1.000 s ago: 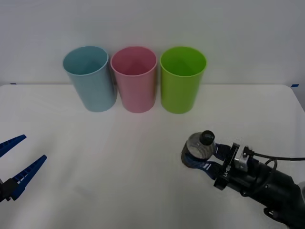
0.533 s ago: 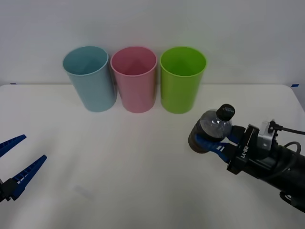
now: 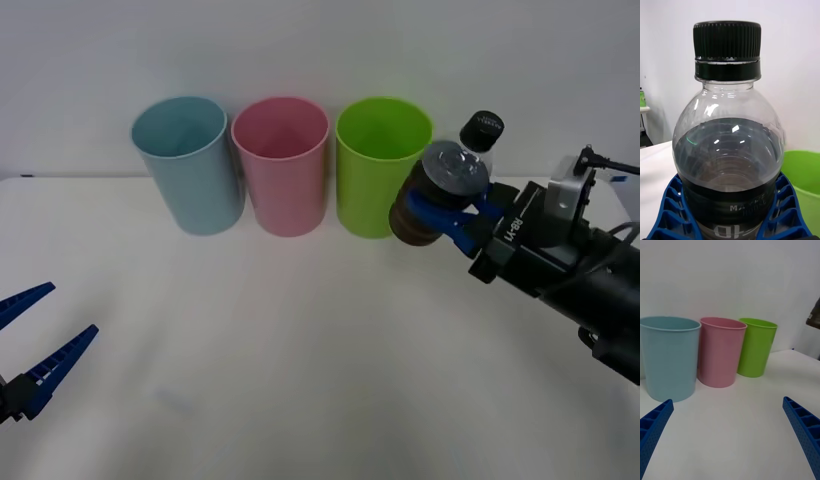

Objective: Grasp the object on the table and drop it into the matching bin: aluminum can to the light blue bin, PET bottle to the pink bin.

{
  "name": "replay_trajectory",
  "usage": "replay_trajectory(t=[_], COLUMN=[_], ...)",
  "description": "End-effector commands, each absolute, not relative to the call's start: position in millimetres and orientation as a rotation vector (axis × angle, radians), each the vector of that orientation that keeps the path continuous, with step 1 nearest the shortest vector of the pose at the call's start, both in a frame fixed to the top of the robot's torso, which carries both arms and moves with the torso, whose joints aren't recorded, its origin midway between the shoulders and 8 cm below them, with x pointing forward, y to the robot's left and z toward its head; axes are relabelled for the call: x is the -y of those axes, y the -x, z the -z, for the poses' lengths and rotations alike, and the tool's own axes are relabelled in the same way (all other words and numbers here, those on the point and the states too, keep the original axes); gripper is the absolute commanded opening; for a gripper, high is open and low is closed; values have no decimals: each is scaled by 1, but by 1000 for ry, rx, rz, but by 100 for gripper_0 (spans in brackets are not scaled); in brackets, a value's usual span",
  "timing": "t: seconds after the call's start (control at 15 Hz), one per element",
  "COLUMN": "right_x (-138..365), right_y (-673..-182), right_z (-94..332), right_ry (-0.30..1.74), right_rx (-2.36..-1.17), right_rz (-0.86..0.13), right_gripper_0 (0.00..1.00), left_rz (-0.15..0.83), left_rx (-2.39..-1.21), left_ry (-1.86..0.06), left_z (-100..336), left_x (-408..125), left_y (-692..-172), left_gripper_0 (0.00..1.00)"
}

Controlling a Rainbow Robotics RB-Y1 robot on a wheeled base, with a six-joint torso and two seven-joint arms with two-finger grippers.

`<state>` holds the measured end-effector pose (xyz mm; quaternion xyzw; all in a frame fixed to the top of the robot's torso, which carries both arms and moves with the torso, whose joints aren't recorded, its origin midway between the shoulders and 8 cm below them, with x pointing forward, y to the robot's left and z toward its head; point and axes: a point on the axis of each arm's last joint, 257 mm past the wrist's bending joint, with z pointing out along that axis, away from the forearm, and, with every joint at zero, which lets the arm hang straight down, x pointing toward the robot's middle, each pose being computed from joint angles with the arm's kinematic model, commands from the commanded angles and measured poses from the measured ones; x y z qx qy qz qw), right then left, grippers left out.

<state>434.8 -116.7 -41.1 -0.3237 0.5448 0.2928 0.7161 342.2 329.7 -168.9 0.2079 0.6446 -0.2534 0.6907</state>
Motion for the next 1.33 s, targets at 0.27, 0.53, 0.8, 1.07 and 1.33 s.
replay_trajectory(t=[0.27,0.53,0.8,1.07,1.33], right_x=[83,48,8,-26,-48], right_y=[-487,-538,-584,-615,-642], right_z=[9,5,0,-4,-2], right_ry=[669,686,677,649,592], right_rx=[-1220,-1231,-1258,-1288,-1326], right_rz=[-652,-656,-659,-655,-618], right_gripper_0=[0,0,0,0,0], left_rz=[567,567,567,567,567], left_rx=[-1441,-1441,-1441,-1441,-1441], left_ry=[-465,-465,-465,-465,-465], left_z=[169,169,169,169,169], left_x=[-330,-330,-330,-330,-330], left_y=[-342,-342,-342,-342,-342], left_gripper_0=[100,100,100,100,100])
